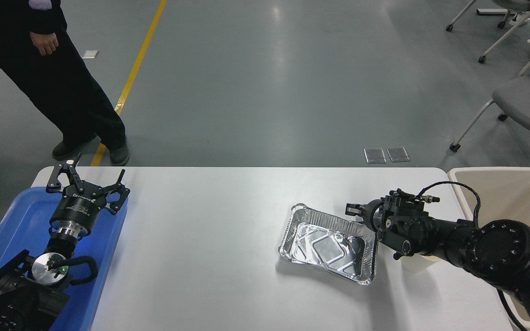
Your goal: Pick up paper cup place in dustbin
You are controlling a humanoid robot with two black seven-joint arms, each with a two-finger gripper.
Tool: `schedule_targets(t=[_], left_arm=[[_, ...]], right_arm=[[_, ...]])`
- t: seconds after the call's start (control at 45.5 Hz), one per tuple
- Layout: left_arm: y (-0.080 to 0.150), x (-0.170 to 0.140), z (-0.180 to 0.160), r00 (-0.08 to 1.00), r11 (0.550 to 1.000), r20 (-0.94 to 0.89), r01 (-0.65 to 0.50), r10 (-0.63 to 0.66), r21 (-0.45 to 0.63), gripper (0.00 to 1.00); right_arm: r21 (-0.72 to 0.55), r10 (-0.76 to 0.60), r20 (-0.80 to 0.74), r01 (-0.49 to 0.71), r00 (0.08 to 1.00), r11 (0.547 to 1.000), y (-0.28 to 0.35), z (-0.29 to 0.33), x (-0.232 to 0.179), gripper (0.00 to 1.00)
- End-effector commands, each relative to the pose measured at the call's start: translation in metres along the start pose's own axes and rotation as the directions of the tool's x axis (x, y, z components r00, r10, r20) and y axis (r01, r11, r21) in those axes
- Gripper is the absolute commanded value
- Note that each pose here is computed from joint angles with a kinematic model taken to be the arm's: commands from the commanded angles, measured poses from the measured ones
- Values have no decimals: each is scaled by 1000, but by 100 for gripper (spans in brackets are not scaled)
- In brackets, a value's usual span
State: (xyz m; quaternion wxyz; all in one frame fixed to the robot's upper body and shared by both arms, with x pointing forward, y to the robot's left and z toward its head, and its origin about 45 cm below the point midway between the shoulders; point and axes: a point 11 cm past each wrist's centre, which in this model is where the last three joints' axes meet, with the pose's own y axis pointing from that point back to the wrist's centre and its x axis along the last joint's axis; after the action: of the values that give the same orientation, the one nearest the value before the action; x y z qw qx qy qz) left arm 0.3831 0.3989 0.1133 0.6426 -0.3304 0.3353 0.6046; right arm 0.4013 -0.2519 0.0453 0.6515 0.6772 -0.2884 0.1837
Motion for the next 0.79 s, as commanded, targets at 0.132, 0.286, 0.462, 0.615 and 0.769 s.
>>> schedule_targets(t=[0.132, 0.286, 0.462, 0.615, 0.769], left_arm=[[0, 0, 0, 1000, 1000, 0, -1, 1, 0, 99], [0, 0, 0, 1000, 1000, 0, 1, -1, -1, 99], [0, 0, 0, 1000, 1000, 0, 1, -1, -1, 99], [0, 0, 0, 1000, 1000, 0, 1, -1, -1, 99], [0, 0, 0, 1000, 1000, 0, 1, -1, 1, 99]], right_arm=[[12, 2, 4, -2, 1000, 1000, 2, -6, 7, 0], [60, -9, -12, 10, 1000, 998, 10, -29, 20, 0], [152, -114, -81, 125, 990, 981, 39, -76, 18, 0], [142, -167, -155, 189, 974, 972, 63, -82, 22, 0], [115, -178, -116, 192, 977, 975, 89, -55, 49, 0]])
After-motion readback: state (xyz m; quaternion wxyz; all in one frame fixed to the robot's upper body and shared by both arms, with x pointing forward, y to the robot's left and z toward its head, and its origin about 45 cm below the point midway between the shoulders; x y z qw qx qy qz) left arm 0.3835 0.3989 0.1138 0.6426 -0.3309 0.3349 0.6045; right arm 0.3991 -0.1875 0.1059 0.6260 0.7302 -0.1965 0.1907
